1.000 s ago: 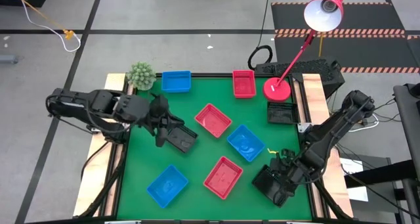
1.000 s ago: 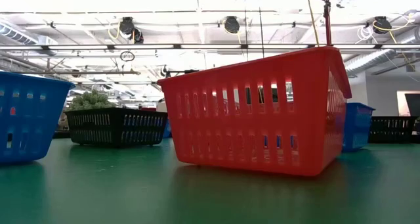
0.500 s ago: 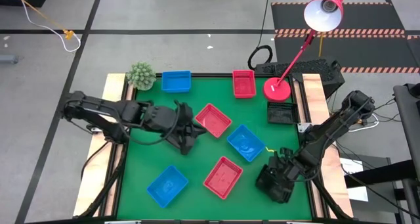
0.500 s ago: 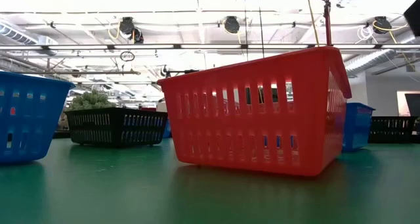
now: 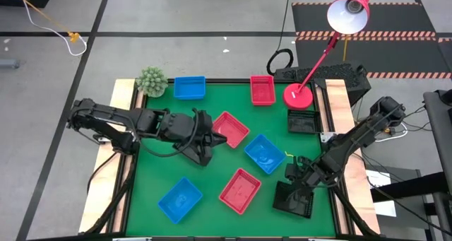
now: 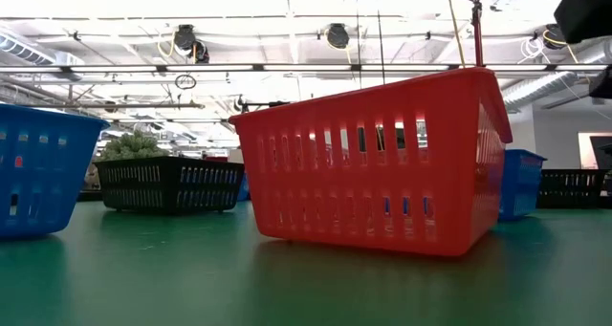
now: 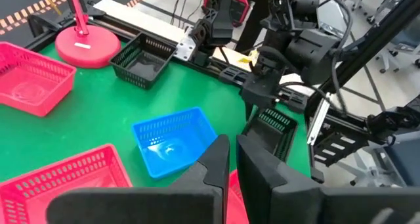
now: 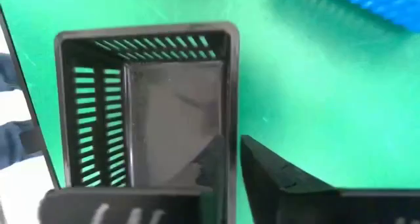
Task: Stack baskets by color
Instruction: Stack the bottom black bin on top of the right black bin
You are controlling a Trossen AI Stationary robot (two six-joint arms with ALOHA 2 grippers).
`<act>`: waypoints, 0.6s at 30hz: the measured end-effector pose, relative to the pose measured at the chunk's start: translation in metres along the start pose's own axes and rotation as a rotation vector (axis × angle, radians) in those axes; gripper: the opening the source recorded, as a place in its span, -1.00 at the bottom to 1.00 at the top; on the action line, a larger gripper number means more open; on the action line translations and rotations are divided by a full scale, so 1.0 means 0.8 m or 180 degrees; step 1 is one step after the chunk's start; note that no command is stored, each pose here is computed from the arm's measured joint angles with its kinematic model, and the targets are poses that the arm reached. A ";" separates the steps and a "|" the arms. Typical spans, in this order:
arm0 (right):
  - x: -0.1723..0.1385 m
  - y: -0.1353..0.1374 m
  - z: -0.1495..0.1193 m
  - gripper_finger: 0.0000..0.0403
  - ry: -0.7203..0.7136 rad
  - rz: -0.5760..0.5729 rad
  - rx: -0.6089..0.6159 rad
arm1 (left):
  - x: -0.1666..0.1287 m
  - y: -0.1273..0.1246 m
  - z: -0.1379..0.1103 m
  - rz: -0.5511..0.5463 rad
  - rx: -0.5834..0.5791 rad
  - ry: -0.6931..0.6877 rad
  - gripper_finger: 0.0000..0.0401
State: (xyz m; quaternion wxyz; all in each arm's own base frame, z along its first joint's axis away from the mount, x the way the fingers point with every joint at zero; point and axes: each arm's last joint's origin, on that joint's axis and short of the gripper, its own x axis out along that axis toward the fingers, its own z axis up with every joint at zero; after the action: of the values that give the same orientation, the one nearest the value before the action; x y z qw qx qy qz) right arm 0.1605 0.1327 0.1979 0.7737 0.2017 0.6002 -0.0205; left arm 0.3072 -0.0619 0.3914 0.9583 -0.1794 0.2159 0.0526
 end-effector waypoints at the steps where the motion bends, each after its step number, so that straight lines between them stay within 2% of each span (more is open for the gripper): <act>1: -0.001 0.000 0.000 -0.70 -0.0030 -0.0005 -0.0012 | 0.000 0.001 0.000 0.0005 0.0008 -0.0001 -0.85; 7: -0.004 -0.001 0.000 -0.34 -0.0058 0.0017 -0.0202 | 0.000 0.001 0.000 0.0008 0.0007 0.0000 -0.85; 10: -0.003 0.000 0.000 -0.22 -0.0053 0.0010 -0.0278 | 0.000 0.001 0.000 0.0008 0.0008 0.0000 -0.85; 14: 0.001 0.000 0.000 -0.22 -0.0026 -0.0015 -0.0336 | 0.000 0.001 0.000 0.0009 0.0013 0.0002 -0.85; 18: 0.003 0.002 0.001 -0.34 -0.0025 -0.0017 -0.0378 | 0.000 0.002 0.001 0.0016 0.0010 -0.0001 -0.85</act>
State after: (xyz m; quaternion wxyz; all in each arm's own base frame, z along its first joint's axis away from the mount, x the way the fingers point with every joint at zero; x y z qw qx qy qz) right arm 0.1625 0.1340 0.1959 0.7866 0.1538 0.5978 0.0123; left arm 0.3075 -0.0601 0.3913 0.9585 -0.1774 0.2163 0.0547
